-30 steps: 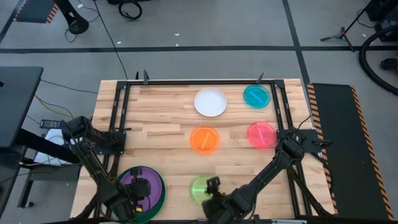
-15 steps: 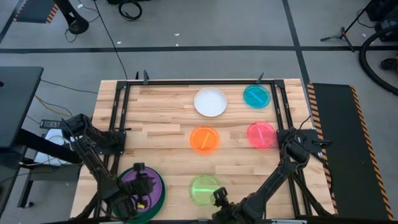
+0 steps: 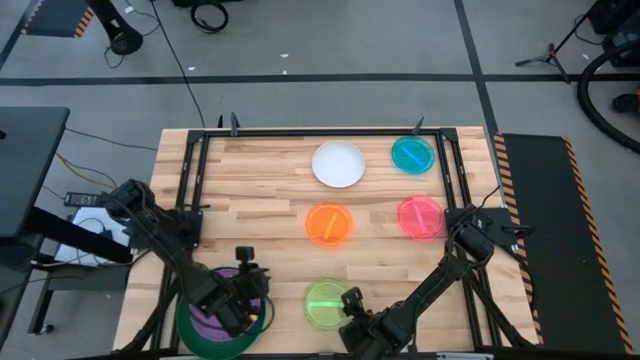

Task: Stack plastic plates
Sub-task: Stack the light green plate on top of the orange plate

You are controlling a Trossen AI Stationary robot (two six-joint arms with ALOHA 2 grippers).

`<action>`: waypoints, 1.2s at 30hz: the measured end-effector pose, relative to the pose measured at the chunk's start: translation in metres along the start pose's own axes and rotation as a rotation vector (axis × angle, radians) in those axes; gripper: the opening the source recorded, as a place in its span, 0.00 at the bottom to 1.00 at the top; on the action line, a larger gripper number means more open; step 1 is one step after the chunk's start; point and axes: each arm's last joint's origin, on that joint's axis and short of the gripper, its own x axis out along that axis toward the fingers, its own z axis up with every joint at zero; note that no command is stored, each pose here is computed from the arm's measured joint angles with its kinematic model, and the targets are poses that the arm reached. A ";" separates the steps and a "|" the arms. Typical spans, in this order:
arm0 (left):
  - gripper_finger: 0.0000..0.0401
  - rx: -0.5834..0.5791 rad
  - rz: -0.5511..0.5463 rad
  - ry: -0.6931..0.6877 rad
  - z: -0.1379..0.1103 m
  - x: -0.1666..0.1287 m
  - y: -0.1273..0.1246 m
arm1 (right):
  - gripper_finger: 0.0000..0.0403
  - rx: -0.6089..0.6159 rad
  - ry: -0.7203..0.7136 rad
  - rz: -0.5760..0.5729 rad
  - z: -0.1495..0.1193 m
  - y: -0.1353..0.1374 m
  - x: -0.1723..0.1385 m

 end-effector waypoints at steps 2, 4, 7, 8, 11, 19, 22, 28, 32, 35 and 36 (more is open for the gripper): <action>0.26 0.024 -0.001 -0.013 0.012 -0.001 0.004 | 0.54 -0.010 0.001 -0.003 0.000 -0.001 0.001; 0.26 0.043 -0.008 -0.035 0.025 -0.005 0.007 | 0.53 -0.006 0.006 0.008 0.000 -0.002 0.001; 0.26 0.054 -0.012 -0.086 0.042 -0.012 0.010 | 0.51 0.002 0.009 0.021 0.000 -0.002 0.001; 0.26 0.059 -0.016 -0.101 0.046 -0.015 0.010 | 0.50 0.001 0.011 0.025 0.000 -0.002 0.002; 0.26 0.087 -0.033 -0.138 0.056 -0.023 0.009 | 0.46 -0.005 0.014 0.027 -0.002 -0.001 0.004; 0.26 0.114 -0.079 -0.188 0.058 -0.038 0.000 | 0.37 -0.030 0.026 -0.041 -0.014 -0.002 0.014; 0.26 0.116 -0.088 -0.191 0.056 -0.041 -0.003 | 0.32 -0.025 0.023 -0.049 -0.014 -0.004 0.016; 0.26 0.112 -0.103 -0.198 0.053 -0.046 -0.007 | 0.11 0.008 -0.001 -0.009 -0.010 -0.006 0.019; 0.26 0.116 -0.107 -0.200 0.052 -0.047 -0.008 | 0.03 0.045 0.007 0.044 -0.008 -0.010 0.021; 0.26 0.118 -0.110 -0.201 0.051 -0.048 -0.009 | 0.03 0.038 0.006 0.042 -0.008 -0.010 0.021; 0.26 0.119 -0.109 -0.201 0.051 -0.048 -0.009 | 0.02 0.026 0.008 0.042 -0.007 -0.011 0.021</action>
